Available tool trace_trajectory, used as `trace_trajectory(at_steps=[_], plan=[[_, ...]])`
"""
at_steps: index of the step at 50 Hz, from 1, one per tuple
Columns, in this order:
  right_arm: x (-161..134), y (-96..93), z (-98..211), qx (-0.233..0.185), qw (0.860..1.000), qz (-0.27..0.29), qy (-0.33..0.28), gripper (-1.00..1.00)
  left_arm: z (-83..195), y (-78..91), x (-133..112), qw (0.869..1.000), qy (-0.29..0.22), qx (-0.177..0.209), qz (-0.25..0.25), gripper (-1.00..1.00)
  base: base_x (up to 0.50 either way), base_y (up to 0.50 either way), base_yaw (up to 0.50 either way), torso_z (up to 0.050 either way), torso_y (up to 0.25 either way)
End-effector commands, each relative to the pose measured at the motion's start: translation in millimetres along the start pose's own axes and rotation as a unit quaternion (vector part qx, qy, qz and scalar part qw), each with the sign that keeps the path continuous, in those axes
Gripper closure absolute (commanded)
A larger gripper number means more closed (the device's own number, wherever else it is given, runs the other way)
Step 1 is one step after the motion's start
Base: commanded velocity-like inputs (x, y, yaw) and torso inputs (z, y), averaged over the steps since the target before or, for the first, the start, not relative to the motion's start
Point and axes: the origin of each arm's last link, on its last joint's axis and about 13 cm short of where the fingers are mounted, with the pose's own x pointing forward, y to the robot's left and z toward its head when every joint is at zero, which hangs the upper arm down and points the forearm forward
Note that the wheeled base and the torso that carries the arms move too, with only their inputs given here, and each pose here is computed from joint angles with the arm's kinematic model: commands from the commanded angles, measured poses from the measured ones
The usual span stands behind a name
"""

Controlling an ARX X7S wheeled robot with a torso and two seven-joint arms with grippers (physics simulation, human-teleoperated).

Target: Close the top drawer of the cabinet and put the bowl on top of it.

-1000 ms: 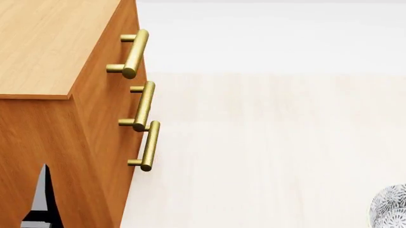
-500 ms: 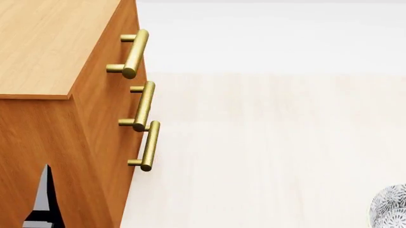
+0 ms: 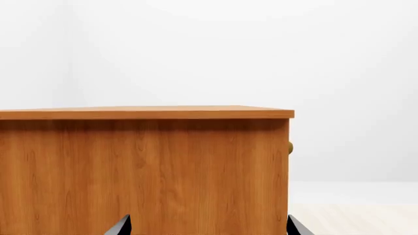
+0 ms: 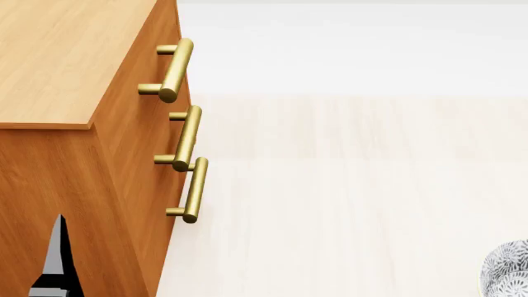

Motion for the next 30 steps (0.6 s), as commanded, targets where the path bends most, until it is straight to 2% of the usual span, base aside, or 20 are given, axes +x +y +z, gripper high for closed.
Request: trace_trajectory(at_steps=[1, 30], plan=[[7.3, 8.5, -7.1, 0.003, 1.000, 0.011, 0.006, -1.00, -1.3, 0.0, -0.2, 1.000, 0.002, 0.000, 0.001, -1.00, 0.00, 0.00, 0.00, 0.000, 0.000], [15.6, 19.4, -21.3, 0.016, 1.000, 0.017, 0.019, -1.00, -5.6, -1.8, 1.2, 1.000, 0.006, -0.001, -0.003, -1.00, 0.00, 0.00, 0.00, 0.000, 0.000]])
